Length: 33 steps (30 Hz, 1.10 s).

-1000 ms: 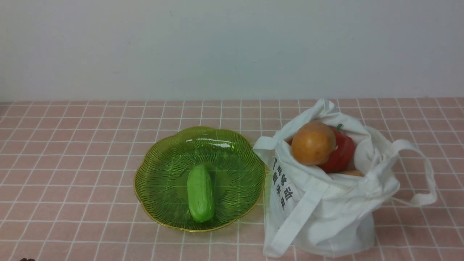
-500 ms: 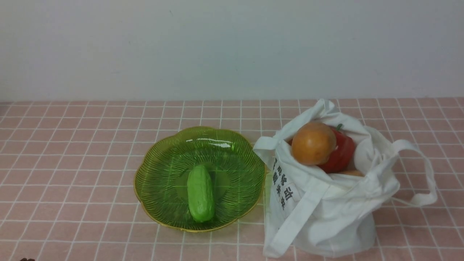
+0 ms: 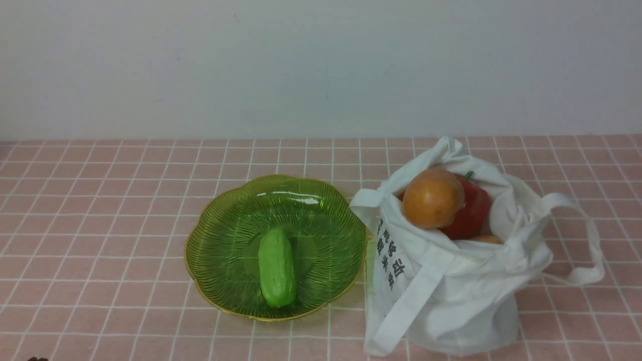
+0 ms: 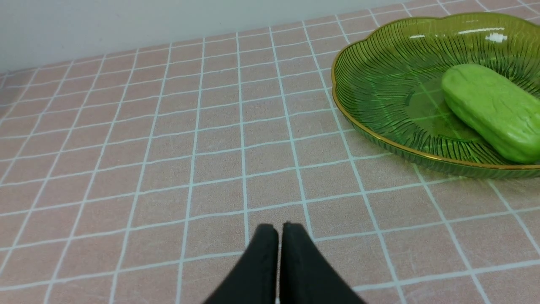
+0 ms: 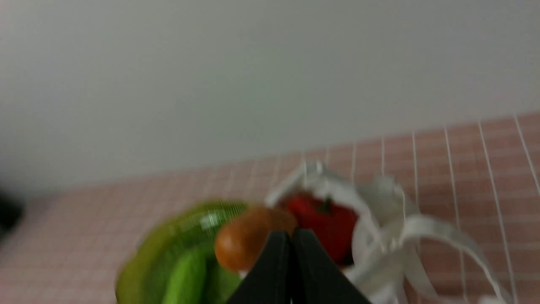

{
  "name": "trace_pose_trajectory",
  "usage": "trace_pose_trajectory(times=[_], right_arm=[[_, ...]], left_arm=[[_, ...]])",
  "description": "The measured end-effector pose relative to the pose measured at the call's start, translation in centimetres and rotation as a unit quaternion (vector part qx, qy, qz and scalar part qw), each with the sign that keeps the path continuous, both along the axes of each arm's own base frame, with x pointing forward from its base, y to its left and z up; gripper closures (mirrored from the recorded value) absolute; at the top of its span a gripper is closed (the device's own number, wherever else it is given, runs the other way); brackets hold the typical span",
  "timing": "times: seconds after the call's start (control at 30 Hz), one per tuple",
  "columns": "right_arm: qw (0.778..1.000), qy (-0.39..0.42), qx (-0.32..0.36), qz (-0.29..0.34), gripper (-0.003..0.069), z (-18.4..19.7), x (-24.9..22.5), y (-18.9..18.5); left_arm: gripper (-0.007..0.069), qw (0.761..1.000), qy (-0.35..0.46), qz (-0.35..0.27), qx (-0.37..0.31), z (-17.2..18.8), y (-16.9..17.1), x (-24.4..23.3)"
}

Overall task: Take vegetables from bag on pink coffee tablecloth place on plate.
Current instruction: 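Reach into the bag and grasp the item inside with the right gripper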

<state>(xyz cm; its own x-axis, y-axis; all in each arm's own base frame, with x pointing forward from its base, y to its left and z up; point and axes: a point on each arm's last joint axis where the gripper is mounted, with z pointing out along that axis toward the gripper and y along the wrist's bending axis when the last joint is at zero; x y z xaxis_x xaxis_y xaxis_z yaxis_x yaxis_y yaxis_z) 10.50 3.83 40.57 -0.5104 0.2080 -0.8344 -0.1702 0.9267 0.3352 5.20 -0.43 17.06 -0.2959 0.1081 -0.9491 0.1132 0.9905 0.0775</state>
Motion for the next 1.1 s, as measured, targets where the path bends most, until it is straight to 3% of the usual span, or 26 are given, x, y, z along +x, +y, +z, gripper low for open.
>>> trace_pose_trajectory(times=[0.23, 0.53, 0.67, 0.93, 1.03, 1.1], right_arm=[[0.975, 0.185, -0.089, 0.085, 0.0673, 0.2, 7.6, 4.8], [0.959, 0.231, -0.091, 0.135, 0.0643, -0.5, 12.8, 9.4], [0.954, 0.244, -0.097, 0.141, 0.0533, -1.9, 15.2, 11.3], [0.944, 0.277, -0.127, 0.130, 0.0124, -6.1, 18.7, 12.8], [0.940, 0.285, -0.137, 0.127, 0.0013, -7.0, 19.3, 13.1], [0.939, 0.286, -0.141, 0.125, -0.0006, -7.3, 19.5, 13.1]], left_arm=[[0.0630, 1.000, 0.000, 0.000, 0.000, 0.0, 0.0, 0.0], [0.0630, 1.000, 0.000, 0.000, 0.000, 0.0, 0.0, 0.0], [0.0630, 1.000, 0.000, 0.000, 0.000, 0.0, 0.0, 0.0], [0.0630, 1.000, 0.000, 0.000, 0.000, 0.0, 0.0, 0.0], [0.0630, 1.000, 0.000, 0.000, 0.000, 0.0, 0.0, 0.0], [0.0630, 1.000, 0.000, 0.000, 0.000, 0.0, 0.0, 0.0]])
